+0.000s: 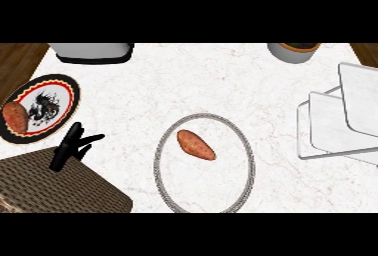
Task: Pick the squash from the placemat and place it in the tiered shelf
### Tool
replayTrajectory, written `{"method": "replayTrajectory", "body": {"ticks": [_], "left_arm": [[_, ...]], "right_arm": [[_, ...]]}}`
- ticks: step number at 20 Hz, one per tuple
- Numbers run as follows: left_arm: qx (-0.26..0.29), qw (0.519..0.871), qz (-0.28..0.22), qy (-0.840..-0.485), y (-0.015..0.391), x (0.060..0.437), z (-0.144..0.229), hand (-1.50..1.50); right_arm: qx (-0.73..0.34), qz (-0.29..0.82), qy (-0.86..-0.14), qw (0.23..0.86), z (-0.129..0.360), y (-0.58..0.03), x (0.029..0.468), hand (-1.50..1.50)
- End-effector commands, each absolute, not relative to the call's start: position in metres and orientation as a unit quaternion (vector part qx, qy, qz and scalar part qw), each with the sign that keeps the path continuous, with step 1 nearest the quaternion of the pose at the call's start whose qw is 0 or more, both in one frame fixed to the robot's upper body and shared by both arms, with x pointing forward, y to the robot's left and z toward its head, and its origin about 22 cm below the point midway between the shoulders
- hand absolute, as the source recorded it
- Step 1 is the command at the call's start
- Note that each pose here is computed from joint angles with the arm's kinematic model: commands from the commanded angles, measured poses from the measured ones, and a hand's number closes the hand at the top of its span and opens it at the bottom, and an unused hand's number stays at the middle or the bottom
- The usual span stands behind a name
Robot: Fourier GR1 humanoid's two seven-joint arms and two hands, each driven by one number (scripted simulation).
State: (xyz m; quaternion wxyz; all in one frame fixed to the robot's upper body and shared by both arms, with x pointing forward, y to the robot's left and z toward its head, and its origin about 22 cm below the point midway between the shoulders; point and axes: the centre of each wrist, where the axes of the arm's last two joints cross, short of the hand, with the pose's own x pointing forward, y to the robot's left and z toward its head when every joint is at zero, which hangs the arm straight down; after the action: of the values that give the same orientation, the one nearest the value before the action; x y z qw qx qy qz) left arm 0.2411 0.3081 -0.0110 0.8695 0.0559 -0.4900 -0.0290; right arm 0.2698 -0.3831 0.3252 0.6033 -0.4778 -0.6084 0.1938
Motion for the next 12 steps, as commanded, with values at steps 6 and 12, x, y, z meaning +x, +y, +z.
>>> {"method": "replayTrajectory", "body": {"ticks": [6, 12], "left_arm": [[0.043, 0.850, 0.014, -0.525, 0.310, 0.233, -0.028, 0.00], [0.044, 0.850, 0.031, -0.524, 0.287, 0.253, -0.024, 0.00]], "right_arm": [[-0.483, 0.193, -0.621, 0.586, 0.287, -0.419, 0.295, 1.50], [-0.462, 0.201, -0.636, 0.585, 0.305, -0.398, 0.293, 1.50]]}}
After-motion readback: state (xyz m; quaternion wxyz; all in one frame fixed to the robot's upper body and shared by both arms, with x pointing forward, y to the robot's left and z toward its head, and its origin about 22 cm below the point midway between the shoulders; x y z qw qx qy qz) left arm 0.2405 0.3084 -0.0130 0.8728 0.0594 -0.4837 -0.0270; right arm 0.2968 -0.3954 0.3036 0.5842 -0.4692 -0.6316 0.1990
